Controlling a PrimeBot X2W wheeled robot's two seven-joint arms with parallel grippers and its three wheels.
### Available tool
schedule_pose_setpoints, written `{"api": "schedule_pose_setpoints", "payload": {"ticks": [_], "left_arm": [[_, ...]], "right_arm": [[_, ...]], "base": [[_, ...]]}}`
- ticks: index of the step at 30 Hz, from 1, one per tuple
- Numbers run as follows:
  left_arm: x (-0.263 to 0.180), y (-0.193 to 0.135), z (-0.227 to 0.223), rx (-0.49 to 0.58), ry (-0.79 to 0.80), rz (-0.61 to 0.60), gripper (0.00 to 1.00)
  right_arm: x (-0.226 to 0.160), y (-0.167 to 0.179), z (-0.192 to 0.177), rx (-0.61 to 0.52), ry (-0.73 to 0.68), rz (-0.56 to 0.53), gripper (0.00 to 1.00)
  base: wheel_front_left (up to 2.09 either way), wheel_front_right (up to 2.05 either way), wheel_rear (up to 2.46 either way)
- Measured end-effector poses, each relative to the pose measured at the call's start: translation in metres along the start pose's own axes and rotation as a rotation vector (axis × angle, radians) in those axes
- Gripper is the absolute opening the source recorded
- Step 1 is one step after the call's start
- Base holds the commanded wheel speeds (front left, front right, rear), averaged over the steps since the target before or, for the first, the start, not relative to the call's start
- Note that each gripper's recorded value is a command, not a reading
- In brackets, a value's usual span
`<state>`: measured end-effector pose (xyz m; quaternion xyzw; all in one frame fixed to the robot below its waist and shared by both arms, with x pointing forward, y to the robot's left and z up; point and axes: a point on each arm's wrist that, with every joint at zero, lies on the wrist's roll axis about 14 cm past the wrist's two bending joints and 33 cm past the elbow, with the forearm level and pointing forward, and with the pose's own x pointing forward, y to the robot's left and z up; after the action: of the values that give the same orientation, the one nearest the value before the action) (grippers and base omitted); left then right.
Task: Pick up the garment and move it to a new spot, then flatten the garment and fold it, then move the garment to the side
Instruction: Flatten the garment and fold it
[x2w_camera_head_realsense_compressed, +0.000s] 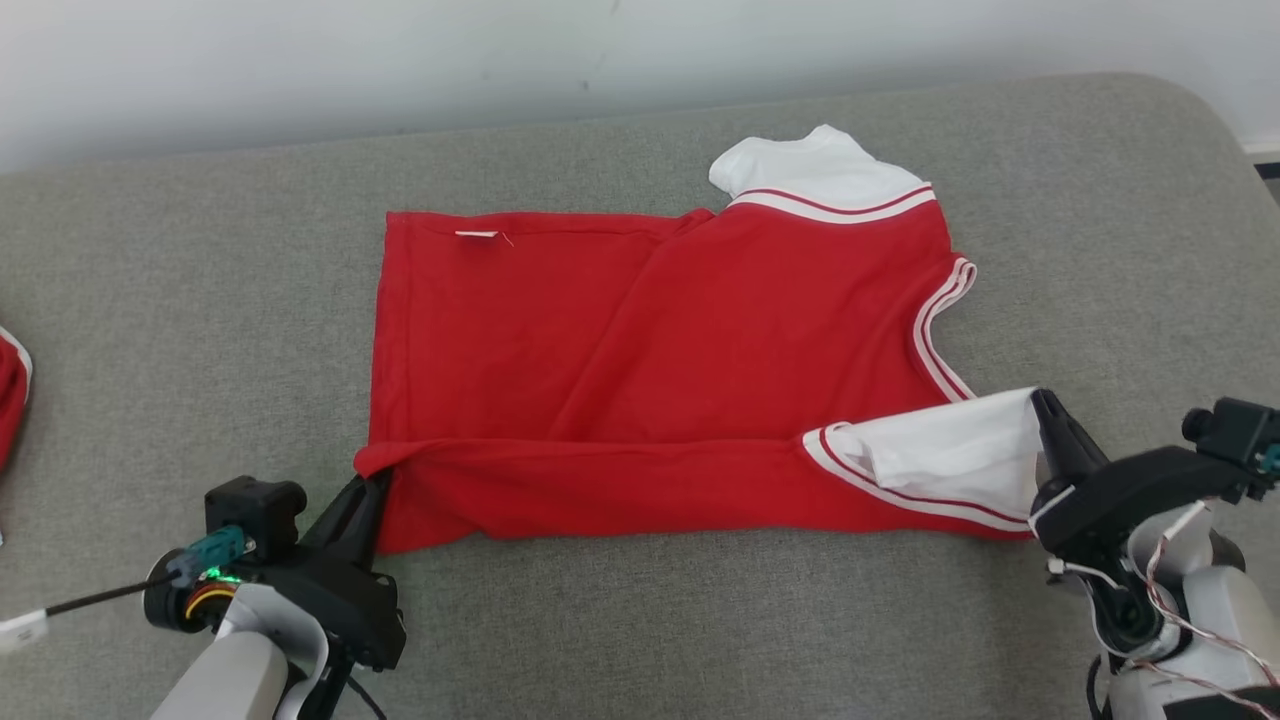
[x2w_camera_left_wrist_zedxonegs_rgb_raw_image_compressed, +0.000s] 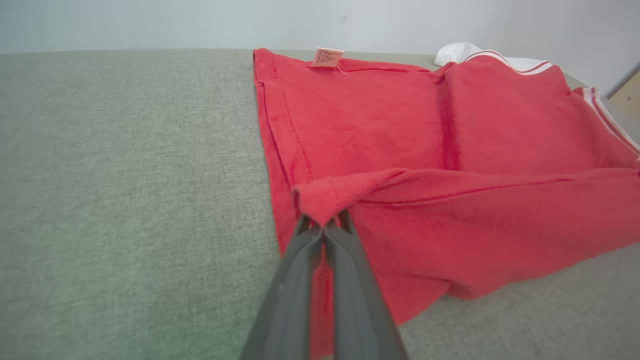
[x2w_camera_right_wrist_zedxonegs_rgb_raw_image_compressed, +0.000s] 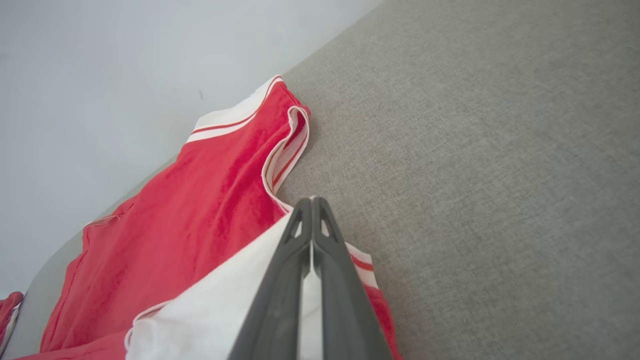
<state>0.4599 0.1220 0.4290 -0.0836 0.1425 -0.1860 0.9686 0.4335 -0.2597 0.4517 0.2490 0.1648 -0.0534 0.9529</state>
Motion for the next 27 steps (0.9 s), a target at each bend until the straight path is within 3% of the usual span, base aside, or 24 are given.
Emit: {"api": "schedule_pose_setpoints", "payload": {"ticks": [1,2,3,4,15,22,27], "left_arm": [[0.002,0.001,-0.002,0.001,0.009,0.003,0.00],[0.003,0.002,-0.003,0.008,0.014,0.004,0.20],[0.004,0.003,-0.002,0.013,0.009,0.007,0.68],[0.005,0.004,-0.002,0.012,0.003,0.014,1.00],[-0.019,-0.002,-0.006,-0.037,-0.069,0.068,1.00],[-0.036,-0.002,-0.020,-0.068,-0.065,0.106,1.00],[-0.034,0.001,-0.022,-0.056,-0.060,0.112,1.00]], "right_arm": [[0.004,0.001,0.001,0.001,-0.005,-0.001,0.00],[0.007,0.000,0.001,-0.001,-0.013,-0.003,0.20],[0.009,0.001,0.000,-0.004,-0.018,-0.001,0.75],[0.011,0.003,-0.001,-0.007,-0.019,0.002,1.00],[-0.026,-0.015,0.000,-0.031,-0.138,0.004,1.00],[-0.053,-0.029,-0.032,-0.061,-0.070,-0.017,1.00],[-0.057,-0.029,-0.045,-0.164,-0.034,-0.007,1.00]], "base": [[0.00,0.00,0.00],[0.00,0.00,0.00],[0.00,0.00,0.00],[0.00,0.00,0.00],[0.00,0.00,0.00],[0.00,0.00,0.00],[0.00,0.00,0.00]]}}
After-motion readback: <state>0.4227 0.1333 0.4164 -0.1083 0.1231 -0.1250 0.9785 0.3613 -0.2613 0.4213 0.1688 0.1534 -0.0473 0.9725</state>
